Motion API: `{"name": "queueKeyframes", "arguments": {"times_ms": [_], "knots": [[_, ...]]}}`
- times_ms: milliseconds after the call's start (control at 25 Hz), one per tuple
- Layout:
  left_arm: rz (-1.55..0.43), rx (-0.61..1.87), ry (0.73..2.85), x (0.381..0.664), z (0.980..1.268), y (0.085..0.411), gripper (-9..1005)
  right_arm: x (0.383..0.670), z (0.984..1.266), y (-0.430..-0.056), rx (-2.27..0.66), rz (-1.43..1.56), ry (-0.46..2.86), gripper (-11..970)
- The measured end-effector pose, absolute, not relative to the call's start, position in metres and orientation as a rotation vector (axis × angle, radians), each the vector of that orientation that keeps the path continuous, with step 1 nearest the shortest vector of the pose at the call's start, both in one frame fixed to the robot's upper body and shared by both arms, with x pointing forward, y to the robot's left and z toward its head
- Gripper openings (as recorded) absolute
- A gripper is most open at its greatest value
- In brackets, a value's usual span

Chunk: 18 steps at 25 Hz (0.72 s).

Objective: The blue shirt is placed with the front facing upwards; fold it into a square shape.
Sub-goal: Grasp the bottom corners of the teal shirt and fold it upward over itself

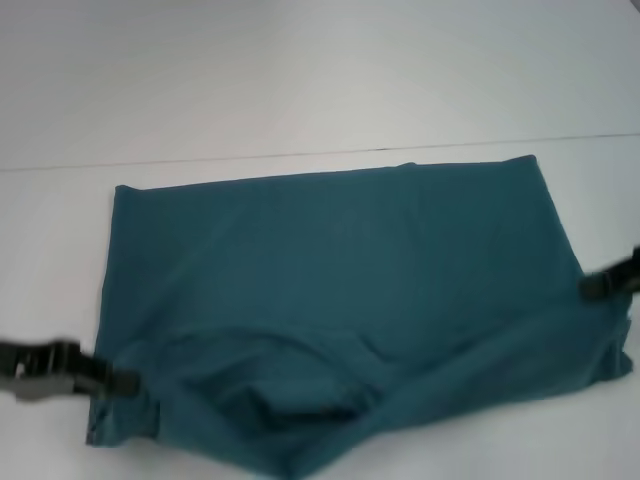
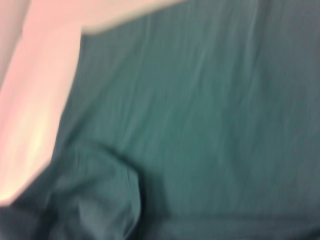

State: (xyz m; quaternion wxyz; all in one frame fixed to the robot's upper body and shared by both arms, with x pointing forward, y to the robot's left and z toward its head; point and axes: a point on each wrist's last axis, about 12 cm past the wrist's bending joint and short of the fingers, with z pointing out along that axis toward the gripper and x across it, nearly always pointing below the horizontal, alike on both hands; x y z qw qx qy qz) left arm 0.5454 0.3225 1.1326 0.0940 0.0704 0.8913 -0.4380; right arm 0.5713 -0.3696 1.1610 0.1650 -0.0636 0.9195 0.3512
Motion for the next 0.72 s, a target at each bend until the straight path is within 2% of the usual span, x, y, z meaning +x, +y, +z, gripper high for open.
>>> {"name": "queueKeyframes", "arguments": {"times_ms": [320, 720], "knots": [[-1.195, 0.067, 2.614, 0.591, 1.148, 0.31, 27, 0.589, 1.162, -0.379, 0.007, 0.896, 2.525, 46], [-1.049, -0.041, 2.571, 0.626, 1.156, 0.295, 27, 0.618, 1.167, -0.369, 0.112, 0.804, 2.427, 47]]}}
